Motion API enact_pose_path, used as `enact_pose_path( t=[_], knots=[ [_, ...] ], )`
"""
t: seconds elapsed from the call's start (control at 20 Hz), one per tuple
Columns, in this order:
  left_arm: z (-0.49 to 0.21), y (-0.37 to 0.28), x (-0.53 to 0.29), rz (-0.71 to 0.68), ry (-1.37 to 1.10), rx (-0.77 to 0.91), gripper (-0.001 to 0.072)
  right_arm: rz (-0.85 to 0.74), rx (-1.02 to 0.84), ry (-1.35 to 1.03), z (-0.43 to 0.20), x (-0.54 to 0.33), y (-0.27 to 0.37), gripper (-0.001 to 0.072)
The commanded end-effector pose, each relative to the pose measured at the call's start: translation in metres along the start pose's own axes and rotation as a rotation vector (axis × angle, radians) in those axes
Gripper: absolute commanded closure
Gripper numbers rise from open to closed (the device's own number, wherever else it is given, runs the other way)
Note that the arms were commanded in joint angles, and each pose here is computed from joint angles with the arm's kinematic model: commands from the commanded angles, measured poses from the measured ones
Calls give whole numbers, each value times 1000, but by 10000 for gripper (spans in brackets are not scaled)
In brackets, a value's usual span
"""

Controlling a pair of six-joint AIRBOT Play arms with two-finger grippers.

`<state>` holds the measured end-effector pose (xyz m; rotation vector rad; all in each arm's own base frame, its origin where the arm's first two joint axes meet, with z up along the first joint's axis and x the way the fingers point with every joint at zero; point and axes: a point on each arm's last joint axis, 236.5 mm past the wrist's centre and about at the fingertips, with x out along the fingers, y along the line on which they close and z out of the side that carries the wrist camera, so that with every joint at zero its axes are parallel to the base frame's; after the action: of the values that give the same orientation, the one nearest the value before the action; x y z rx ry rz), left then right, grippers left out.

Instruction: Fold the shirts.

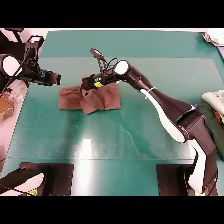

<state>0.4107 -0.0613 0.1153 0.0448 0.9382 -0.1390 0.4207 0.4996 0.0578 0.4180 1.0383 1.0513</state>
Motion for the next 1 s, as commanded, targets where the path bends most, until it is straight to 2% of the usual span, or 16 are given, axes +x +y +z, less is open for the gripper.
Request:
enact_pose_path(
  t=[0.0, 0.25, 0.35, 0.45, 0.55, 0.7, 0.8, 0.95],
  knots=[
    [0, -1, 0, -4, 0, -1, 686, 59, 59, -85, 18, 4, 14, 272],
    [0, -2, 0, -11, 0, -5, 686, 205, 129, -216, 52, -7, 44, 266],
    [-1, -2, 0, -9, 6, 7, 686, 193, 94, -247, 65, -24, 38, 265],
    [-7, -2, 0, -8, 28, 35, 686, 129, 66, -238, 77, -57, 15, 254],
    [-11, -1, -1, -7, 45, 52, 686, -17, 122, -133, 66, -101, -34, 79],
    [-11, -1, 0, -7, 45, 58, 686, -301, 129, 112, 16, -182, -117, 39],
    [-11, -1, -1, -7, 46, 61, 686, -328, 161, 183, -6, -219, -145, 39],
    [-11, -1, -1, -7, 45, 79, 686, -237, 242, 174, -30, -230, -173, 40]
  ],
)
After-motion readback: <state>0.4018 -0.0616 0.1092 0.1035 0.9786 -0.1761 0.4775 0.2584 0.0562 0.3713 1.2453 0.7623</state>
